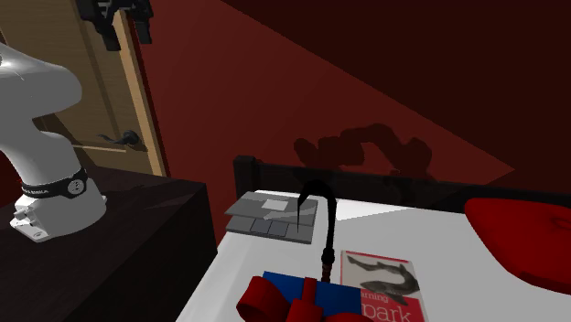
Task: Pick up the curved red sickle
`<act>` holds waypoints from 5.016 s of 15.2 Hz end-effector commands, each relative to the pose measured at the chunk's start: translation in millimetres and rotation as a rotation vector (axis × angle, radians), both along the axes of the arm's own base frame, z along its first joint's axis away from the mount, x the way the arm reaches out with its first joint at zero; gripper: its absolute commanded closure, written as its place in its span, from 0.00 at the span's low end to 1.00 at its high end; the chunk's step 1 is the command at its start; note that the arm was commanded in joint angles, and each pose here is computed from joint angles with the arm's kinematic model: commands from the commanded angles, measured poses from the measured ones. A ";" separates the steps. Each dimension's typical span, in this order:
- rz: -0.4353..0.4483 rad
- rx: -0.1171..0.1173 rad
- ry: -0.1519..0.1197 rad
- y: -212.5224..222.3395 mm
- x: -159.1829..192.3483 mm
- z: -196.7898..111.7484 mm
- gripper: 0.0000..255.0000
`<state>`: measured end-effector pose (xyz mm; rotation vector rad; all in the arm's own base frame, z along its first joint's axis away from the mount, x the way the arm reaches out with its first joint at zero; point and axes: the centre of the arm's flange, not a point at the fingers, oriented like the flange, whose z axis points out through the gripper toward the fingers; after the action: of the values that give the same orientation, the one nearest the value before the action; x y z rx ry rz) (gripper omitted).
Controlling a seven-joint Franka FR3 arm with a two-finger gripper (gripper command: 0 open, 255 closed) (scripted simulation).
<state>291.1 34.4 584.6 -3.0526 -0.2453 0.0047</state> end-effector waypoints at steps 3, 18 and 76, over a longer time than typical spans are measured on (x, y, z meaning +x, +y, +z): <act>0.029 0.006 -0.012 -3.3 11.3 -23.0 0.00; 0.250 0.048 -0.104 -12.4 106.7 -191.3 0.00; 0.741 0.143 -0.307 76.1 356.2 -540.9 1.00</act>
<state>647.1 110.6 37.9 -2.6207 -1.3011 -0.4110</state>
